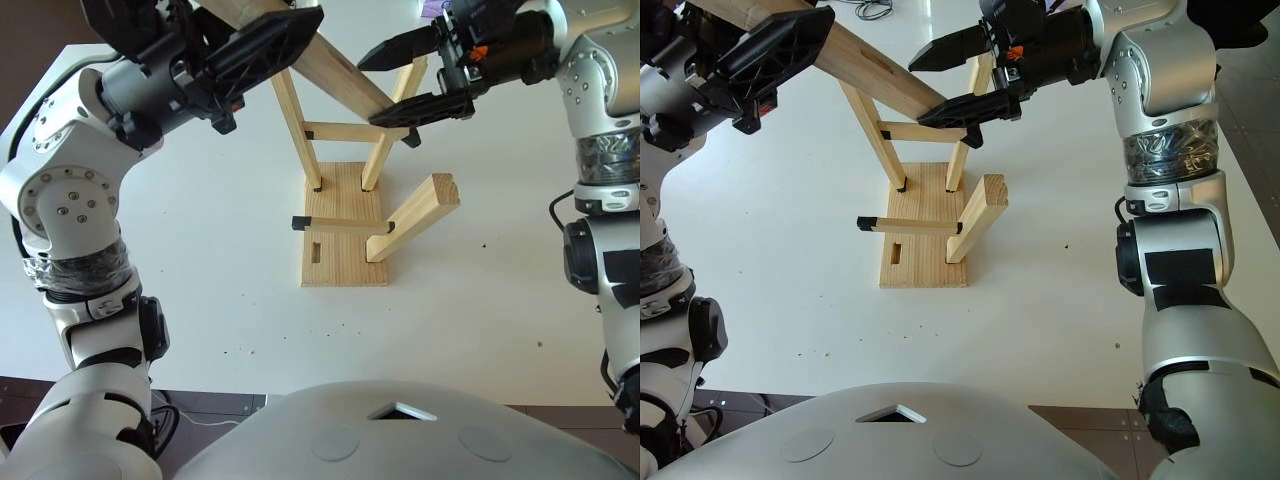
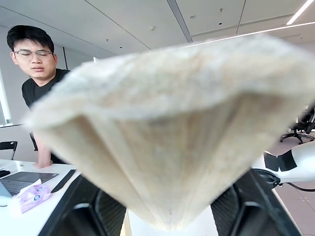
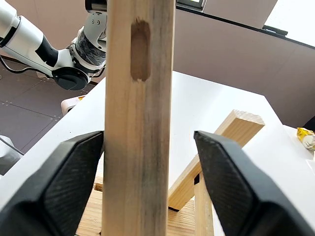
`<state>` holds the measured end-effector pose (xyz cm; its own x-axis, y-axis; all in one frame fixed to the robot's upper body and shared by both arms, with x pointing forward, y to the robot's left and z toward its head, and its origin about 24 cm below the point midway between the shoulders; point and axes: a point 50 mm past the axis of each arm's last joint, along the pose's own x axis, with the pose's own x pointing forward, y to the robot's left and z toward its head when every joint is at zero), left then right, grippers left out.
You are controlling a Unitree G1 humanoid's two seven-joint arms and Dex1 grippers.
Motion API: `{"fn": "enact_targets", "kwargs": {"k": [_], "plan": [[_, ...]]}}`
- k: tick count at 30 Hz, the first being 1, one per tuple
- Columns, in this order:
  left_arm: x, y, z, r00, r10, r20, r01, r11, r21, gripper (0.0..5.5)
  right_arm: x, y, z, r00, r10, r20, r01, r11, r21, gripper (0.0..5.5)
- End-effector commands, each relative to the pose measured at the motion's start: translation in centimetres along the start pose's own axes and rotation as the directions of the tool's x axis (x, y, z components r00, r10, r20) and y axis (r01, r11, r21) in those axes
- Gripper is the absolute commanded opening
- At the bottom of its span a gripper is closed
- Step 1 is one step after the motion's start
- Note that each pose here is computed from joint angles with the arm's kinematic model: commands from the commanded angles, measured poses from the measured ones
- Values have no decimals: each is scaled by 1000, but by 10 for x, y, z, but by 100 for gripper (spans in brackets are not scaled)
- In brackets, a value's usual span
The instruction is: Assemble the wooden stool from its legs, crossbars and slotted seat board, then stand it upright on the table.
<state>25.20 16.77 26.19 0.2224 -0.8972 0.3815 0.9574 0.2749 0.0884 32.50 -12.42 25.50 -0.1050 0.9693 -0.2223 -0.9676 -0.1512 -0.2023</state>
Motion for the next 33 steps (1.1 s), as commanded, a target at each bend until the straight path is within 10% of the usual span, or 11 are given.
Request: {"fn": "enact_targets", "kwargs": {"k": [1,11,22,33], "plan": [[-11,4,1,998,36,-46,-34,999,31,205,-9,3,-5,998,-63,30,63,998,4,406],[-41,17,3,961,9,-275,2,999,38,205,-58,32,4,869,-417,266,408,908,92,468],[-70,7,5,879,-56,-473,63,998,-2,205,-106,69,-2,483,-785,388,750,600,280,468],[-76,-27,-37,886,-47,-462,39,999,-27,205,-104,47,-4,489,-790,369,739,600,305,468]]}}
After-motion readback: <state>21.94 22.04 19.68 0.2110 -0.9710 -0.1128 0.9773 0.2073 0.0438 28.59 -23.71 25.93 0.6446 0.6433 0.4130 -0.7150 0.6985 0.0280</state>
